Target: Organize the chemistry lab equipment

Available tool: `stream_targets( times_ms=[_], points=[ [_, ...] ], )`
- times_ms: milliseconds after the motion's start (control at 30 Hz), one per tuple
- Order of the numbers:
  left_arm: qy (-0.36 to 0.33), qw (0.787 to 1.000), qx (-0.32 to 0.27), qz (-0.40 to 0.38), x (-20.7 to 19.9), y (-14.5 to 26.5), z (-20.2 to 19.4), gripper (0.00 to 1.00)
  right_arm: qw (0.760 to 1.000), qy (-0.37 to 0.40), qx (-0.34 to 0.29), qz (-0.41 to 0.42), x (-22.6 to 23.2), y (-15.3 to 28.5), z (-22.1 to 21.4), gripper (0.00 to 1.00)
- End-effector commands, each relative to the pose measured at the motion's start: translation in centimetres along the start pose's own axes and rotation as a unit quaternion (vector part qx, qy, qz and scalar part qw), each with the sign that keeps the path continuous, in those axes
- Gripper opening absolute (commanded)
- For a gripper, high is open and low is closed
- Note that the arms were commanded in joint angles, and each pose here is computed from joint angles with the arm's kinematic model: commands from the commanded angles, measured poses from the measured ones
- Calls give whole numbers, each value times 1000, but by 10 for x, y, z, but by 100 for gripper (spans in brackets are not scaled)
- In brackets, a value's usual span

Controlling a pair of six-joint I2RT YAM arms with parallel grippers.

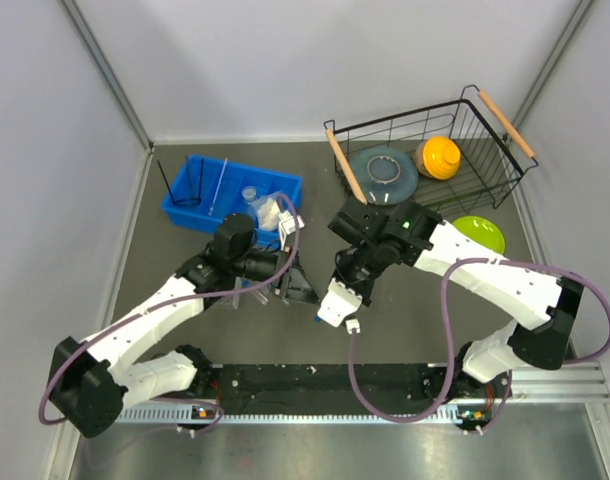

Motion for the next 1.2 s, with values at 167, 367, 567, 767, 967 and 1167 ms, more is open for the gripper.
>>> stream_targets(
  times_ms=[167, 367, 567, 767, 967, 1167],
  points=[
    [-126, 978, -164, 23, -28, 37, -4, 74, 978, -187, -94, -27, 24, 6, 6, 6],
    [-189, 924, -328, 52, -21, 50, -9, 78, 921, -340, -172, -74, 29, 1, -3, 5],
    [-199, 872, -447, -32, -15, 55, -13, 81, 834, -484, -241, -111, 24, -11, -21, 5],
    [-194, 877, -439, -29, -17, 51, -4, 81, 737, -603, -286, -111, 14, -20, -46, 5],
    [-157, 875, -458, -26, -12, 45, 6, 75, 714, -623, -301, -109, 10, -27, -52, 5],
    [-115, 880, -460, -21, -4, 40, 10, 60, 708, -627, -306, -110, 8, -29, -54, 5]
  ],
)
Point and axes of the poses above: each gripper's point midway between its finger pads, its own y axis back along the fingers, its own x axis along the line the jaws close on, z = x × y, the point moved 10 cm from there along y, back along the fingers, and after that the axes turned 9 degrees about y, right-handed, at the moved point
